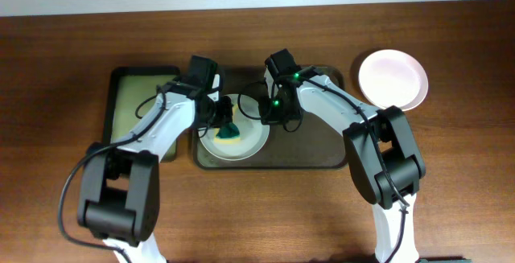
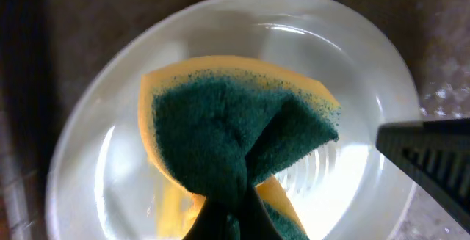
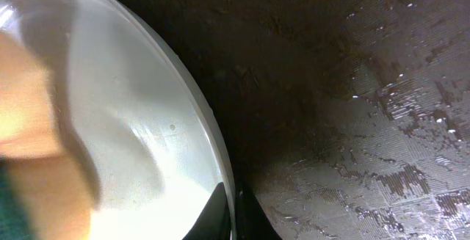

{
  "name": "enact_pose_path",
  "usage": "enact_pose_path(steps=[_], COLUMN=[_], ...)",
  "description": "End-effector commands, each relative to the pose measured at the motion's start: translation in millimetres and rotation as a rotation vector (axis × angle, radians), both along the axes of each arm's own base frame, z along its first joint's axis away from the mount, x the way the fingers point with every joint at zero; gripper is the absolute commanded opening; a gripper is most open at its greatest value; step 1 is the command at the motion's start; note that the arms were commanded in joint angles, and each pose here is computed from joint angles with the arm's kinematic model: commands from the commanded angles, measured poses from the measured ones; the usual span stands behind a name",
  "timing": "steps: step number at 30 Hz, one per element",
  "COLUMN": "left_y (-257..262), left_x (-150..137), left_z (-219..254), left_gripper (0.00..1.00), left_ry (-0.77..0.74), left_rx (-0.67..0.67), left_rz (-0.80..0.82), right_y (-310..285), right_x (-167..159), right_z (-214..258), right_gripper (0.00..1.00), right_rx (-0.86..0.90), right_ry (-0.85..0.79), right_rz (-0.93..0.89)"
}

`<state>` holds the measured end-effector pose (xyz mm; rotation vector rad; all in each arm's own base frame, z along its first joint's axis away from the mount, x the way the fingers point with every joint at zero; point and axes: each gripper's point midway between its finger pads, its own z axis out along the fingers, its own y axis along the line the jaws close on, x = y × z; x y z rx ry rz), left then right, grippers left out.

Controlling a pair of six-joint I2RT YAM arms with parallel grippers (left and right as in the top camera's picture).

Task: Clean dirty plates on tray and stack at the side
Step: 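Scrub the pale green plate with the sponge in the left gripper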

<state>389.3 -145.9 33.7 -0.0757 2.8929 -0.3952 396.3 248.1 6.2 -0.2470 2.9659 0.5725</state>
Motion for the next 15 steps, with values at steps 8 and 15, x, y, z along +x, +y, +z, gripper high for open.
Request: enact_pose_path(steps=[8, 15], left_y=[86.7, 141.9], left_x=[-1.0, 14.5], left_z=[-66.2, -17.8], left_gripper=[0.0, 0.0], left_ry=[0.038, -0.056], left_rx=[0.58, 0.959], left_rz=[0.04, 0.108], right_y=[-6.7, -9.9], right_x=[-7.0, -5.4], right_z=[-21.3, -22.2], right_gripper=[0.04, 0.04], right_rx=[-0.055, -0.072], right_ry=[0.029, 0.022], right_rz=[-0.012, -0.017])
